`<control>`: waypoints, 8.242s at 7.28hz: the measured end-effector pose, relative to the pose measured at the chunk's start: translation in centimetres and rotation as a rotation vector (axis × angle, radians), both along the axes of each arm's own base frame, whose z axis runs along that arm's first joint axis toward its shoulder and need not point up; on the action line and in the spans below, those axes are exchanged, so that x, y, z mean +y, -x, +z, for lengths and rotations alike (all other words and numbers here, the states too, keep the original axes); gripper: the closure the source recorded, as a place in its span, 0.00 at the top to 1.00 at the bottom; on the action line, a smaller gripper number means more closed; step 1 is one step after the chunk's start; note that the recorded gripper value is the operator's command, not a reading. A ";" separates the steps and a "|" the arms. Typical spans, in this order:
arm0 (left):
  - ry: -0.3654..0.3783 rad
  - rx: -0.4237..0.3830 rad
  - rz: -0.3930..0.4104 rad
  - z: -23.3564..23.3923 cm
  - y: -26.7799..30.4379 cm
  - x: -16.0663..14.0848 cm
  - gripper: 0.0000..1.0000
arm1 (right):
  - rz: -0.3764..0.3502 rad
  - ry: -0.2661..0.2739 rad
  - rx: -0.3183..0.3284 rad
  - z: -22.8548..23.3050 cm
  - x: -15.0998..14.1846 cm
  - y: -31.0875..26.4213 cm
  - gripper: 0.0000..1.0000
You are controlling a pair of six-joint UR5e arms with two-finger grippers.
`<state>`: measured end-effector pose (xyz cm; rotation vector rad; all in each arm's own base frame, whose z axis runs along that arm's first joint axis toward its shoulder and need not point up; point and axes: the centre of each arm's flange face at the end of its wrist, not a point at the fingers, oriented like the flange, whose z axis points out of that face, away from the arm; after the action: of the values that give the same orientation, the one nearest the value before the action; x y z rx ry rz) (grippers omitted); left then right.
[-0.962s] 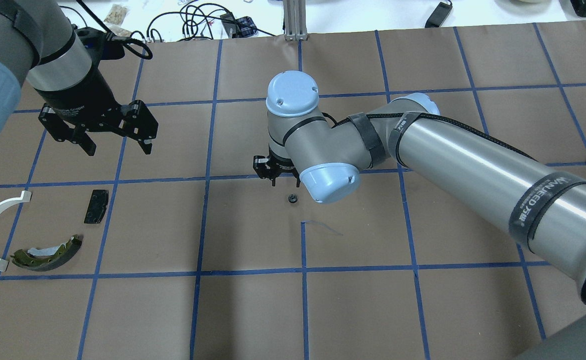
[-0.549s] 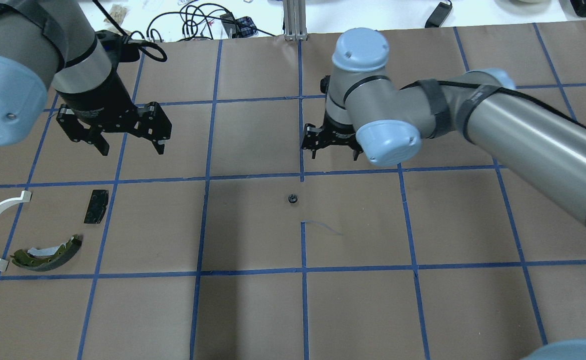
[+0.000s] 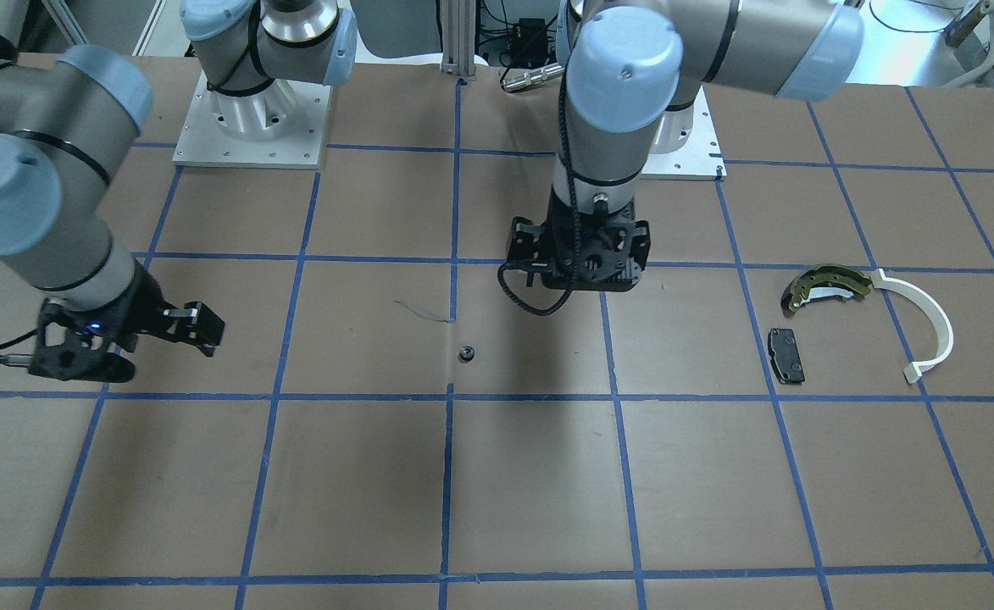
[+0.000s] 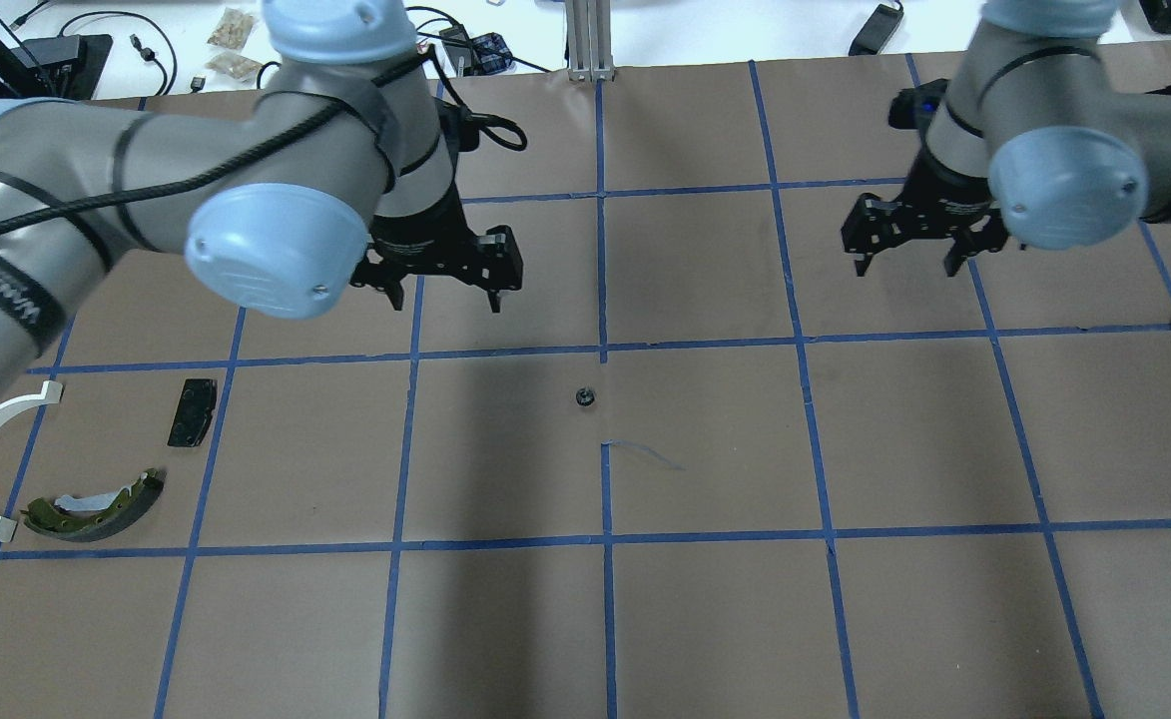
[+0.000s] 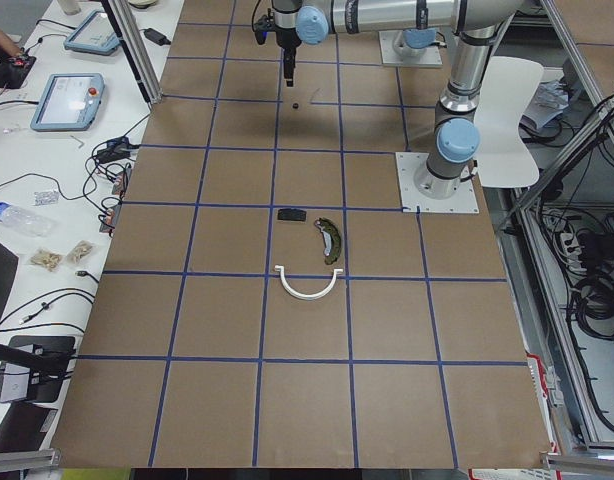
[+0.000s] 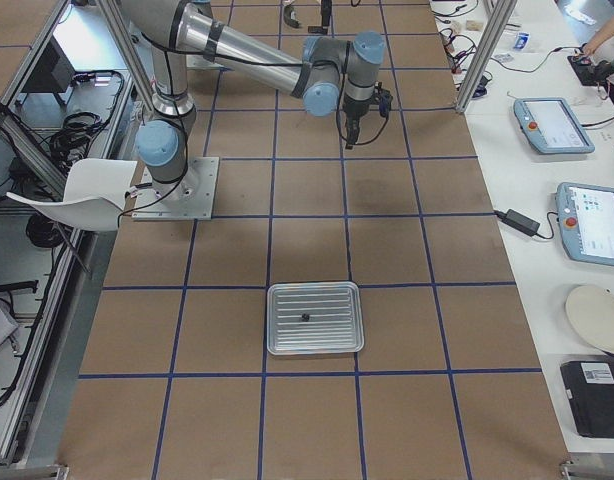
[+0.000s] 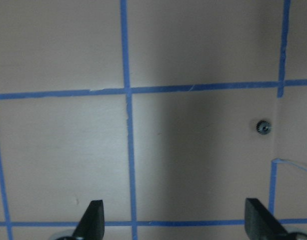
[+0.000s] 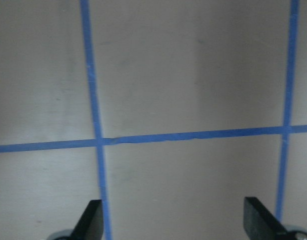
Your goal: Place bearing gear from tray to pile
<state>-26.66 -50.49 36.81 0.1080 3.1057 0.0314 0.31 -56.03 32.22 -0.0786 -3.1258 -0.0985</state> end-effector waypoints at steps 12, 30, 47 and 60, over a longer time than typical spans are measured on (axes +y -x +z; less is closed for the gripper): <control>-0.110 0.085 -0.060 -18.3 7.7 -1.2 0.79 | 0.279 0.038 -0.015 -11.4 16.1 45.8 0.88; -0.202 -0.075 -0.009 -8.6 -28.2 -9.9 0.00 | 0.249 0.091 -0.025 -14.3 14.2 45.4 0.15; -0.177 -0.025 -0.026 -13.3 -50.5 -3.9 1.00 | 0.143 0.099 -0.074 -4.8 6.7 -30.7 0.17; -0.092 0.066 0.063 -10.1 -0.8 -3.8 1.00 | 0.205 0.082 -0.058 14.3 0.8 -14.9 1.00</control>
<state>-25.83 -54.31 26.72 0.0142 3.1726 0.1768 15.24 -55.20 46.57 0.2475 -3.1725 0.0308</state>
